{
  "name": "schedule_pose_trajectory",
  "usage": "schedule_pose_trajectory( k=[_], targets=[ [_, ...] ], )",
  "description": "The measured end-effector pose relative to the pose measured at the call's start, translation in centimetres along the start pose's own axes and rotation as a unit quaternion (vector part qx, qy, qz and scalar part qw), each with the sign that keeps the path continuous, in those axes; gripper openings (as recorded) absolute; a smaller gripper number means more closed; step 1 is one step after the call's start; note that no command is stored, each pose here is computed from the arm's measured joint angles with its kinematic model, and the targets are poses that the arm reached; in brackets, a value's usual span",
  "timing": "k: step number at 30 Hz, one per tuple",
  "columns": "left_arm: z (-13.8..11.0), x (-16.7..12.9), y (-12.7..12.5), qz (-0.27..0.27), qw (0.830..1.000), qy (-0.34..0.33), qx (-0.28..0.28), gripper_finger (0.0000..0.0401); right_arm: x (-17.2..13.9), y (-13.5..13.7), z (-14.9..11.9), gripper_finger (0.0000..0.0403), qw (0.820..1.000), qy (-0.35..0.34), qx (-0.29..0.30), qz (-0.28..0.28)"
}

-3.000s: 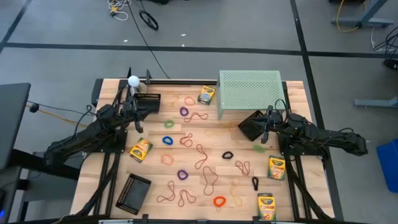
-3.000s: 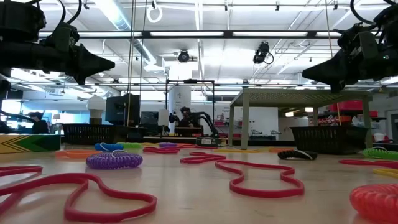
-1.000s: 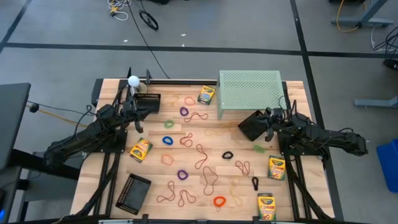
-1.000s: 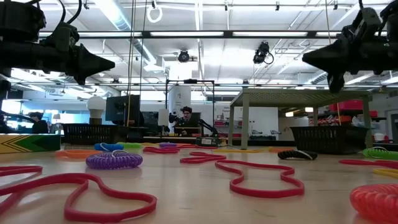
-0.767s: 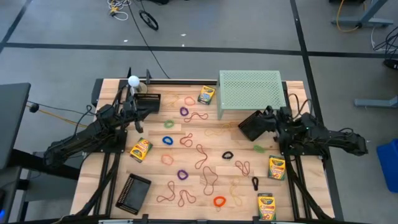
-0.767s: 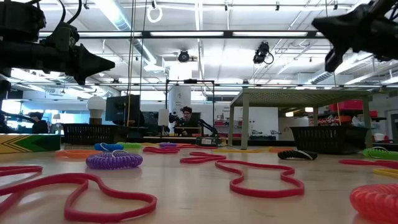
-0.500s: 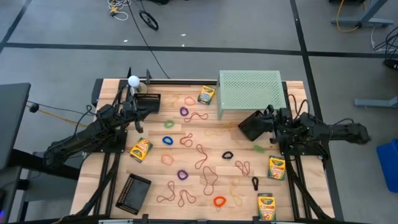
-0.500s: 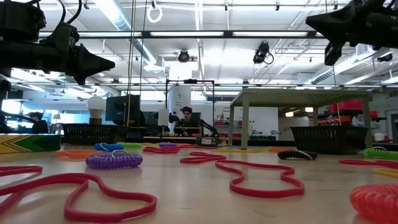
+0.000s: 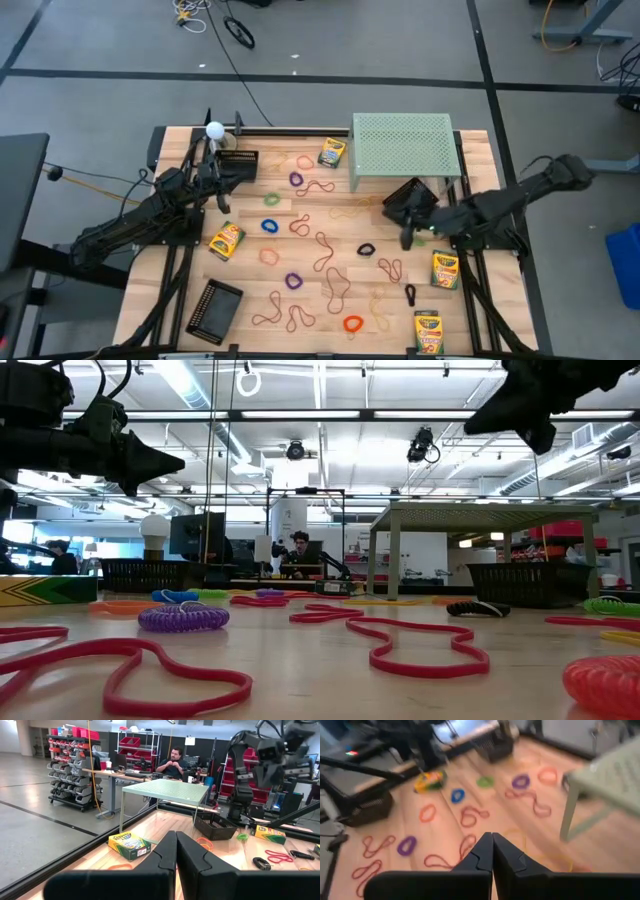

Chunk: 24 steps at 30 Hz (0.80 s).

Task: Pick & Place Office Desk Supplies
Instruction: Put the top right black basket on the shelf

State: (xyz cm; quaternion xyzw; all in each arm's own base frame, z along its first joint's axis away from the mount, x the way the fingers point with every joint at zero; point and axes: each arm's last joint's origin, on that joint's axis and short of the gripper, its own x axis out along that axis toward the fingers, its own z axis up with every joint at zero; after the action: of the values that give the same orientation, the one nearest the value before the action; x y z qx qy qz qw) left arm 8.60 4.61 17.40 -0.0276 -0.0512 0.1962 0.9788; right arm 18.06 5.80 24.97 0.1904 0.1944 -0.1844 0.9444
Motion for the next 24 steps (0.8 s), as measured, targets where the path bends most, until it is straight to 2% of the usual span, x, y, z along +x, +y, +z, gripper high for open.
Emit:
schedule_pose_trajectory(
  k=[4, 7, 10, 13, 19, 24],
  targets=[
    [0.0, 0.0, 0.0, 0.0, 1.0, 0.0, 0.0, 0.0007, 1.7, 1.3, -0.6, 0.001, 0.999, 0.04, 0.015, -0.033],
    [0.0, 0.0, 0.0, 0.0, 1.0, 0.0, 0.0, 0.0007, 2.8, 1.7, -0.9, 0.0011, 0.992, 0.102, 0.026, -0.075],
    [0.0, 0.0, 0.0, 0.0, 1.0, 0.0, 0.0, 0.0007, 3.4, 1.7, -0.6, 0.0012, 0.974, 0.166, 0.04, -0.152],
    [0.0, 0.0, 0.0, 0.0, 1.0, 0.0, 0.0, 0.0007, 4.0, 1.3, -0.4, 0.0018, 0.945, 0.221, 0.072, -0.229],
    [0.0, 0.0, 0.0, 0.0, 1.0, 0.0, 0.0, 0.0007, 6.1, 0.5, -1.4, 0.0083, 0.91, 0.308, 0.077, -0.267],
    [0.0, 0.0, 0.0, 0.0, 1.0, 0.0, 0.0, 0.0007, 7.3, -0.8, -1.4, 0.0147, 0.896, 0.314, 0.081, -0.303]
  ],
)
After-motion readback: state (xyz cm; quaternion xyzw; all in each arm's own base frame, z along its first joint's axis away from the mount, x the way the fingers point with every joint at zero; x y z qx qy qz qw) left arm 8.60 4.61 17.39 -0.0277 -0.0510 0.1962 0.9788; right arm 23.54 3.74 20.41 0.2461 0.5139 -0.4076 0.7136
